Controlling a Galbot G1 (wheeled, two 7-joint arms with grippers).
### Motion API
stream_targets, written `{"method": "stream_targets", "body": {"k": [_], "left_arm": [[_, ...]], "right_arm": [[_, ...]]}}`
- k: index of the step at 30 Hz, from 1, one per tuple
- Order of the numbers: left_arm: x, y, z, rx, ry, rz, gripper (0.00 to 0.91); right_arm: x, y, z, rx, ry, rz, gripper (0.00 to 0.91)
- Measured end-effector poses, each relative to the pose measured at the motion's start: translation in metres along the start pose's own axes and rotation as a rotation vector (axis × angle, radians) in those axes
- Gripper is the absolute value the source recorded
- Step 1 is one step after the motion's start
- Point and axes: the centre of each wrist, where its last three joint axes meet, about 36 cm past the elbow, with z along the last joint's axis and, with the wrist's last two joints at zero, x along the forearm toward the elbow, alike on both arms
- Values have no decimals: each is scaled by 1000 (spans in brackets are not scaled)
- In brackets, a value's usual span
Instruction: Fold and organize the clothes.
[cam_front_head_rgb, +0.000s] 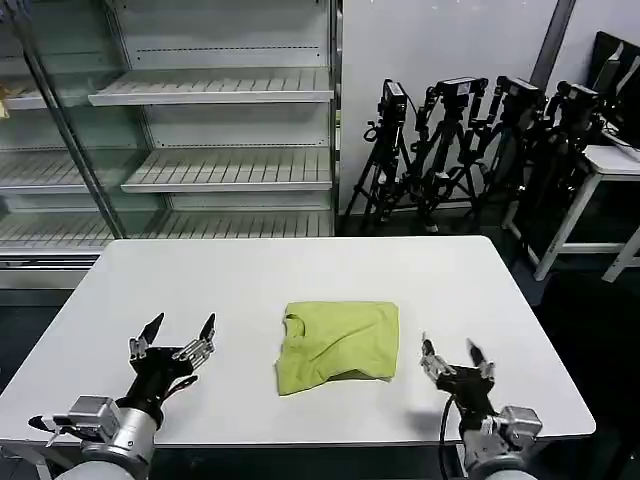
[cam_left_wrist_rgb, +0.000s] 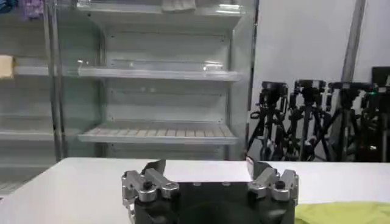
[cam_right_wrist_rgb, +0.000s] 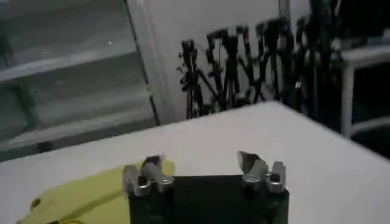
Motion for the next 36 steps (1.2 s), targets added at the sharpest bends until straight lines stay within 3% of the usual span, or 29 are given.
{"method": "stream_targets", "body": {"k": [5, 12, 21, 36], "left_arm": [[3, -2, 2, 4, -8, 5, 907], [12, -5, 1, 0, -12, 34, 907], [21, -7, -6, -32, -35, 83, 907], [29, -10, -10, -38, -47, 120, 907]], "right_arm": [[9, 1, 1, 110, -133, 15, 907], [17, 1, 2, 179, -212, 17, 907], [21, 3, 2, 237, -260, 0, 907], [29, 7, -2, 261, -288, 4, 907]]}}
